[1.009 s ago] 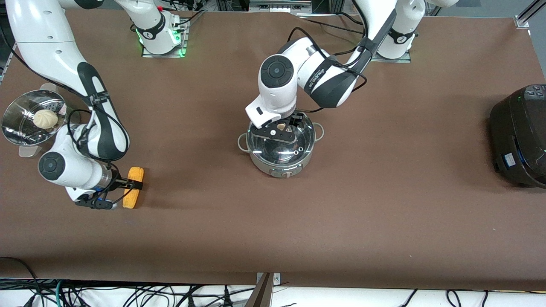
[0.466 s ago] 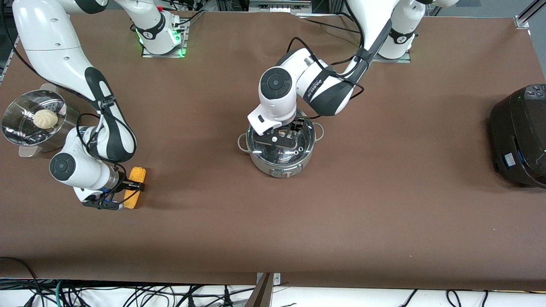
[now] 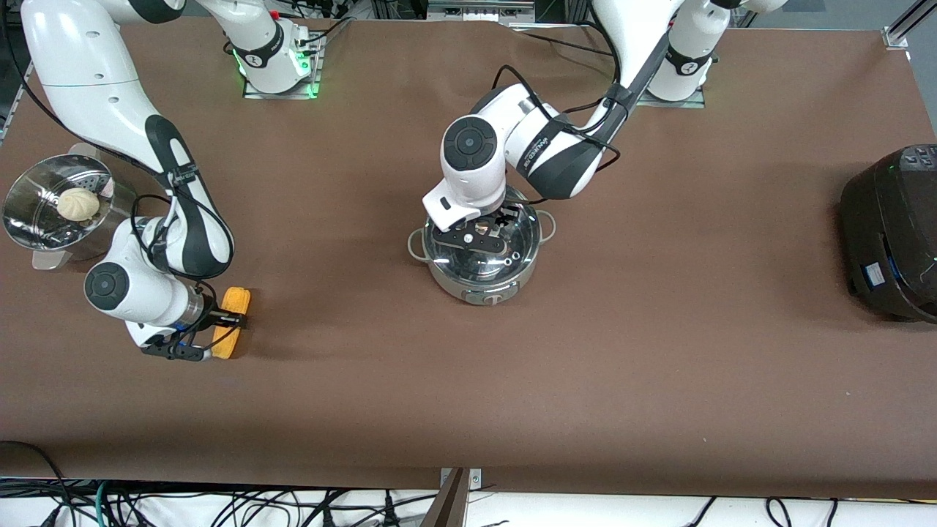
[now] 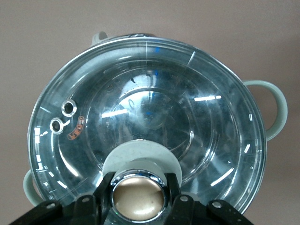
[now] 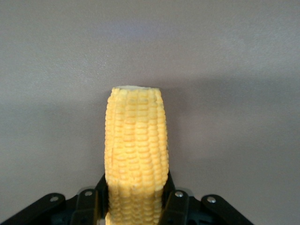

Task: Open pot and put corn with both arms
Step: 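Grasp the lid knob with the left gripper while the right gripper grasps the corn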

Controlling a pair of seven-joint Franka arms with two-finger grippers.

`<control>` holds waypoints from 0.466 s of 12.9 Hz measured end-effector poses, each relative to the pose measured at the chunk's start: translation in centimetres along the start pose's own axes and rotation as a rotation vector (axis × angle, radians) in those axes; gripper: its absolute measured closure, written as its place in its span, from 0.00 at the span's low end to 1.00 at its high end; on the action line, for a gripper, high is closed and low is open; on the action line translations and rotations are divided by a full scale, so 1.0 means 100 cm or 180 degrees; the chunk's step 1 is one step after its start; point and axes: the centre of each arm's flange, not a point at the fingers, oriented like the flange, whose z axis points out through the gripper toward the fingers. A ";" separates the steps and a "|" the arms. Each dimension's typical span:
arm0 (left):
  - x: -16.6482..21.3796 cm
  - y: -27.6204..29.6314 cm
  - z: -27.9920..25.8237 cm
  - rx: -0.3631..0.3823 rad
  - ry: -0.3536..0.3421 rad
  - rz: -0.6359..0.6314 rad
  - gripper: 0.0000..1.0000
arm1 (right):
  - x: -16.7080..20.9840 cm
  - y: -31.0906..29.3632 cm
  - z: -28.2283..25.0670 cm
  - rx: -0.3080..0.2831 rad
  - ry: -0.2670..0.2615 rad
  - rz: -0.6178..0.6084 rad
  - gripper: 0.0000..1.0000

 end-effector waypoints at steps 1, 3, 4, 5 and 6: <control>0.000 0.000 -0.001 -0.0001 0.0003 0.0000 0.50 | 0.002 0.000 -0.008 0.0001 0.0013 -0.0002 0.63; 0.002 -0.001 -0.009 -0.0021 0.0044 -0.0012 0.50 | 0.004 -0.001 -0.042 -0.0003 0.0003 -0.0006 0.67; 0.004 -0.005 -0.024 -0.0059 0.0116 -0.0038 0.50 | 0.003 -0.002 -0.067 -0.0010 -0.0037 -0.0008 0.67; 0.009 -0.018 -0.049 -0.0102 0.0209 -0.0105 0.50 | 0.001 -0.002 -0.098 -0.0019 -0.0099 -0.0011 0.67; 0.012 -0.043 -0.079 -0.0109 0.0228 -0.0213 0.50 | -0.003 -0.005 -0.133 -0.0020 -0.0163 -0.0024 0.67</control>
